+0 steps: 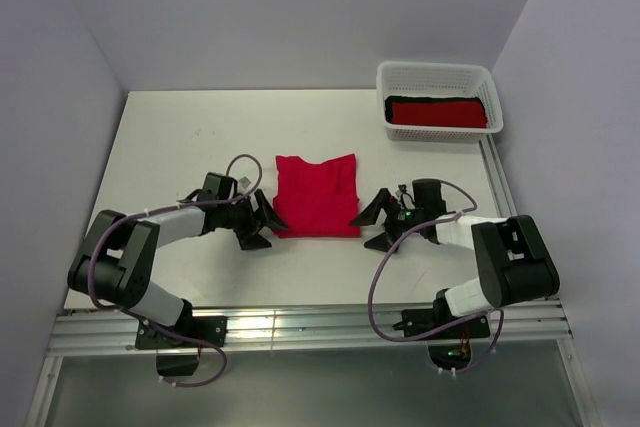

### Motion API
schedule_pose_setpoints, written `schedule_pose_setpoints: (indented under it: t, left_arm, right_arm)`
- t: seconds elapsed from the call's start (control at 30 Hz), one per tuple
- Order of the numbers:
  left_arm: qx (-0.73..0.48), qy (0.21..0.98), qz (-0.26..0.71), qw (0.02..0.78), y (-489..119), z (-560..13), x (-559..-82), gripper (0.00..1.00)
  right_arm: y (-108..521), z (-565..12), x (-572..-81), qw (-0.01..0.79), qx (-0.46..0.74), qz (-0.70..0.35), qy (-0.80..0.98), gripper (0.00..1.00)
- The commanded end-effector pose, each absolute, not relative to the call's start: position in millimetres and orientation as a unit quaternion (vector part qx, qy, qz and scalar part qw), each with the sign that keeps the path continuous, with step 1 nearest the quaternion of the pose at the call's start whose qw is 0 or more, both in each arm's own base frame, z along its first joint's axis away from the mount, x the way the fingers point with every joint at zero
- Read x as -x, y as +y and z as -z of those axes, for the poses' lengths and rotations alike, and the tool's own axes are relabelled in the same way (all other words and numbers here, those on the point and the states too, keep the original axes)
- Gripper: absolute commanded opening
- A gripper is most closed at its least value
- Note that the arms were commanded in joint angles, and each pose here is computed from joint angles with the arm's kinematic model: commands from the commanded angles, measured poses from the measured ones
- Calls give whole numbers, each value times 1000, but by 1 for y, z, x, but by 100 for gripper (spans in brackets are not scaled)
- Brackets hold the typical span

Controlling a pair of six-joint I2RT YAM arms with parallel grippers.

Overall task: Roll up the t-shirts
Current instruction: Roll the tshirt

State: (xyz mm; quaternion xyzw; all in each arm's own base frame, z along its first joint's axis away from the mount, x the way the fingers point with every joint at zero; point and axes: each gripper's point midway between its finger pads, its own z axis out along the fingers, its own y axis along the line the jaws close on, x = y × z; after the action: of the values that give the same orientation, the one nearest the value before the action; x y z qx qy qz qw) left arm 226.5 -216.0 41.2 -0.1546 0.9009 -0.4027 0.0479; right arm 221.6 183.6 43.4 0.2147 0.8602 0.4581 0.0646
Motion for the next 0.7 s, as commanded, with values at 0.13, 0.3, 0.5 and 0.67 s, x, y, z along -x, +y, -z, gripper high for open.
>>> schedule_pose_setpoints:
  t: [0.13,0.3,0.5,0.67]
  left_arm:
    - [163,898,400,80,-217,-24,-248,83]
    - [180,901,389,74,-217,-12,-253,80]
    - [183,909,367,68,-212,3,-252,70]
    - [186,919,341,66,-204,17,-247,48]
  right_arm:
    - [183,-23,-228,65,-251,-461,849,86]
    - [185,-21,-237,70,-268,-466,841,73]
    - [188,-16,-246,67,-275,-465,839,59]
    - [191,-16,-255,67,-275,-467,838,43]
